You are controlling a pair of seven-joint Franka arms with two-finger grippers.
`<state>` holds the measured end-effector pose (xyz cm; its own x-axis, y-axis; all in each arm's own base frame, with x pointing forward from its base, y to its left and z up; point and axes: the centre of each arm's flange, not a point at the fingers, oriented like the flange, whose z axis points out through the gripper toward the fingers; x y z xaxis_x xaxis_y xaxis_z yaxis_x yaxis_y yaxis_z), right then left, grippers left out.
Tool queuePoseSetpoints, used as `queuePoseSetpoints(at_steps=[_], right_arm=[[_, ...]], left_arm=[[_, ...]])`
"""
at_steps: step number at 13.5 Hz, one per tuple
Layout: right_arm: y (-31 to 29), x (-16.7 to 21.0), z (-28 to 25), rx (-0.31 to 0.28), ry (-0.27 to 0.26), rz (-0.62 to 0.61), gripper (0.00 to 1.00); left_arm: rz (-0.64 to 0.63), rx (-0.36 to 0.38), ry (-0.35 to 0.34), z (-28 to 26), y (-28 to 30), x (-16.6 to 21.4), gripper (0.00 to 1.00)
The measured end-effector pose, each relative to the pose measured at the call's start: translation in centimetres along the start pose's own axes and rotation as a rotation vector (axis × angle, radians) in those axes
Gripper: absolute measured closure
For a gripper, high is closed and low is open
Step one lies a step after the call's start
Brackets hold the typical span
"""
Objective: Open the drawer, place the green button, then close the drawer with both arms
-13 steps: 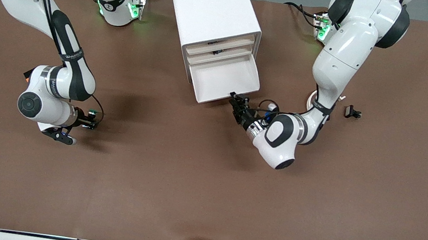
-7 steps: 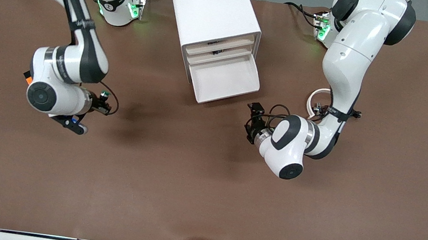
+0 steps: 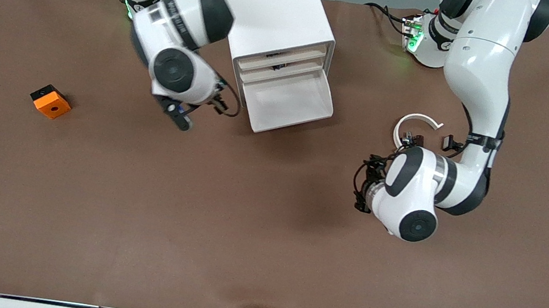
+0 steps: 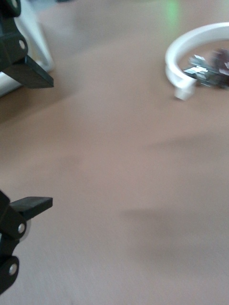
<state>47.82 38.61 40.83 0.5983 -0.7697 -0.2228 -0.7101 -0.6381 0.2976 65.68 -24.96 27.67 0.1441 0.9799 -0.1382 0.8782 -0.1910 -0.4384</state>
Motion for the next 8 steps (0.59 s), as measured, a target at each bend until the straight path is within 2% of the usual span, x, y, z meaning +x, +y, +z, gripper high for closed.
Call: queuePoseSetpoints(at_steps=[3, 5, 8], right_arm=[[-2.9, -6.3, 3.3, 0.078, 0.027, 0.155, 0.59], [-4.9, -7.9, 6.7, 0.093, 0.032, 0.205, 0.59], [-6.7, -8.9, 10.7, 0.091, 0.040, 0.242, 0.59]], left_arm=[[0.183, -0.082, 0.168, -2.4, 0.3, 2.5, 0.00], [0.357, -0.120, 0.219, -3.7, 0.4, 2.7, 0.00], [0.621, -0.209, 0.260, -6.7, -0.5, 3.5, 0.00]])
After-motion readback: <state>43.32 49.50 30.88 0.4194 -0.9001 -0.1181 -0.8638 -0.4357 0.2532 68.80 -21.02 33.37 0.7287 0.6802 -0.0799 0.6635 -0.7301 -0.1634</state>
